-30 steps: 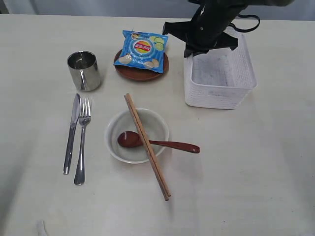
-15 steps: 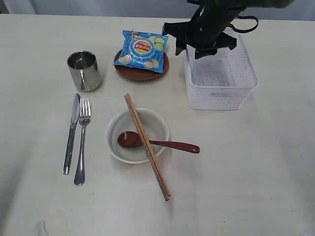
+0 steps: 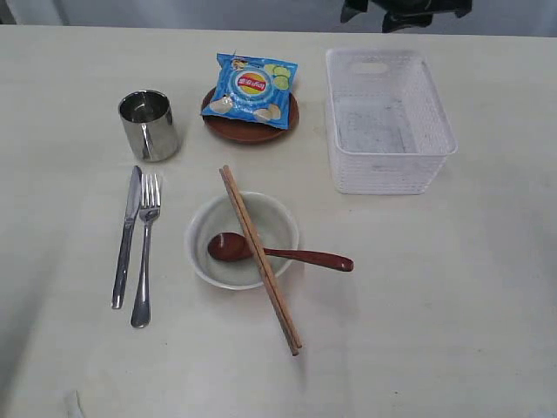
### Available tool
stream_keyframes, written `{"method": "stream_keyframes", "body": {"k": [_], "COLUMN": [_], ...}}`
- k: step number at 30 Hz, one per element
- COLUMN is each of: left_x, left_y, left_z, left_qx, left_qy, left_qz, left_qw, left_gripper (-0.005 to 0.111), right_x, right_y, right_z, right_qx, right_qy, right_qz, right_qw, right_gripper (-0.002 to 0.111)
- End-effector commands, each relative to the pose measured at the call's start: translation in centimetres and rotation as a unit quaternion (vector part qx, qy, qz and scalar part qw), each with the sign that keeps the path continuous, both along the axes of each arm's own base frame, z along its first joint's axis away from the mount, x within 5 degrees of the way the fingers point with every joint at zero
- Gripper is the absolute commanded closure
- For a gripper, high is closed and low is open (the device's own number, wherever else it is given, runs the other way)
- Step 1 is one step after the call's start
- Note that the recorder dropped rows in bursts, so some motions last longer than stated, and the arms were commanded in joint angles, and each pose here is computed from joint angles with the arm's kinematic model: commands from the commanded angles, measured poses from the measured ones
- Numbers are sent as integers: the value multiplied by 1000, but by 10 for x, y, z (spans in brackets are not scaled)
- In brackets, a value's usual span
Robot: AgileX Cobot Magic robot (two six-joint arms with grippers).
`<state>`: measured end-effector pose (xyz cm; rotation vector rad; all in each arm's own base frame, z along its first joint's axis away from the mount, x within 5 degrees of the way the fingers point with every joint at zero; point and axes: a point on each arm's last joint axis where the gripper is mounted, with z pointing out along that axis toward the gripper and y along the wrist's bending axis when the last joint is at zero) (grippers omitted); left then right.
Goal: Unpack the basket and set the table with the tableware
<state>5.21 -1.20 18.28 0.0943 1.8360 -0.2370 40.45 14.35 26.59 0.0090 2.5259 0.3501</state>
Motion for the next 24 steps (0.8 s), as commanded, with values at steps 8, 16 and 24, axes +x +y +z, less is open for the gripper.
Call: {"method": "stream_keyframes", "body": {"k": [8, 16, 24], "left_x": [0, 0, 0], "left_y": [0, 0, 0], "left_z": [-1, -1, -1], "left_qx": [2, 2, 2], "left_qy": [-1, -1, -1], "left_qz": [-3, -3, -3], "left_qw": [1000, 1000, 1000], "left_gripper": [107, 107, 107], "right_x": [-19, -40, -55], "right_y": [-70, -104, -96], "right_z": [-23, -82, -108], "right_qx": [-211, -189, -128], "right_qy": [151, 200, 211], "right_qz": [-5, -41, -21], "right_qw": [966, 961, 969], "right_gripper": [107, 109, 109]}}
